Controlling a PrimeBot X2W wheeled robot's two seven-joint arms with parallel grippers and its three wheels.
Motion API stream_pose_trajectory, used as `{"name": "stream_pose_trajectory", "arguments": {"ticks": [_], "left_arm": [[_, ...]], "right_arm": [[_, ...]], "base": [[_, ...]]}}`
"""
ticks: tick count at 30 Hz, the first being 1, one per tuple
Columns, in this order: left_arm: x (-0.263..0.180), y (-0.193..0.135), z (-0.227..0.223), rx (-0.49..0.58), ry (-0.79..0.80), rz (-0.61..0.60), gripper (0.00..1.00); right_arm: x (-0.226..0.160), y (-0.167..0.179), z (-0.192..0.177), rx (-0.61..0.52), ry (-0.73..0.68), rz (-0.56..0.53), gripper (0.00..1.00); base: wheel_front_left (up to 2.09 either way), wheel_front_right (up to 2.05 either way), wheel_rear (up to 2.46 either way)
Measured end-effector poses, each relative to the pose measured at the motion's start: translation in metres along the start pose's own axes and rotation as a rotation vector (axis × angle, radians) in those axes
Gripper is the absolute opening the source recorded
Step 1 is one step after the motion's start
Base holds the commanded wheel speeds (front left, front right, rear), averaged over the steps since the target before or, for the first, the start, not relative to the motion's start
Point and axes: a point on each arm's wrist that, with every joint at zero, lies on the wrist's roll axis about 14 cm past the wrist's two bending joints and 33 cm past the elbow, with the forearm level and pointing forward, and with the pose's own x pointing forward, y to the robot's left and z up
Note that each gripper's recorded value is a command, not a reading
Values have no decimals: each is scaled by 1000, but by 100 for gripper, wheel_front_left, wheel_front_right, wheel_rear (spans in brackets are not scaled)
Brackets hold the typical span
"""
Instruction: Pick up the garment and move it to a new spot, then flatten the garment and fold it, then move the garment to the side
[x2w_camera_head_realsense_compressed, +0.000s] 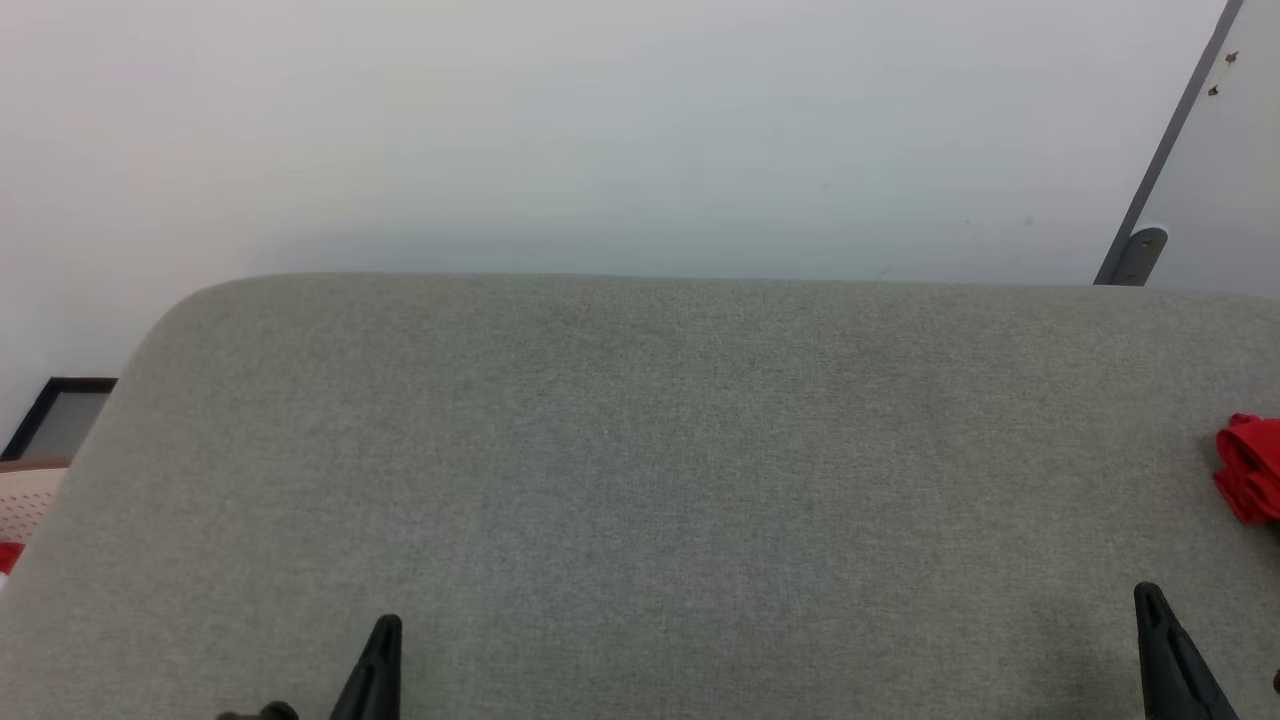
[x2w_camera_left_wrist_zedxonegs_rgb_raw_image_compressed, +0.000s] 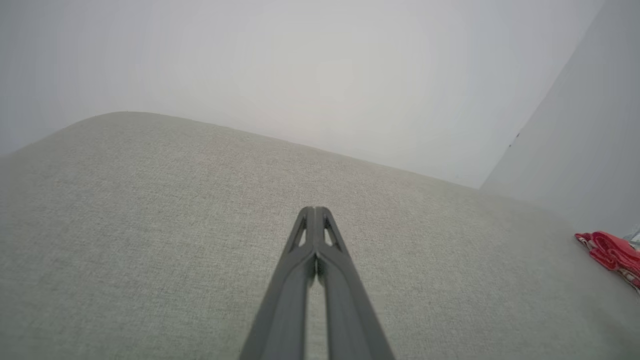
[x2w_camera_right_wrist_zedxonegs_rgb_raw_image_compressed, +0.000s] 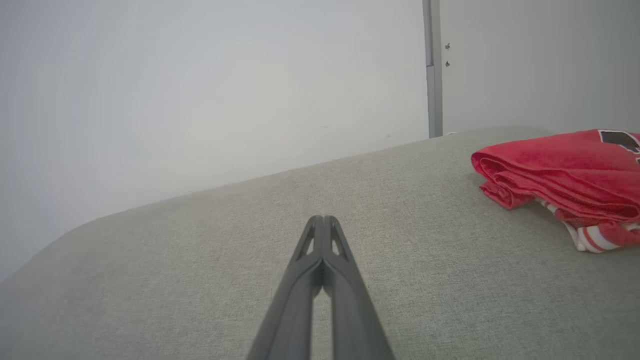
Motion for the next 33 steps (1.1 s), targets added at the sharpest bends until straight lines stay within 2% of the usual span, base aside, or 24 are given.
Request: {"name": "stream_pose_trajectory", "arguments": {"ticks": [17, 33], "left_arm": [[16, 9, 0, -282, 10, 58, 0], [29, 13, 2, -506, 11, 86, 0]], "right_arm": [[10, -3, -2, 289, 12, -49, 0], [18, -3, -4, 509, 22, -70, 0]], "base": [[0, 0, 0], [0, 0, 0]]}}
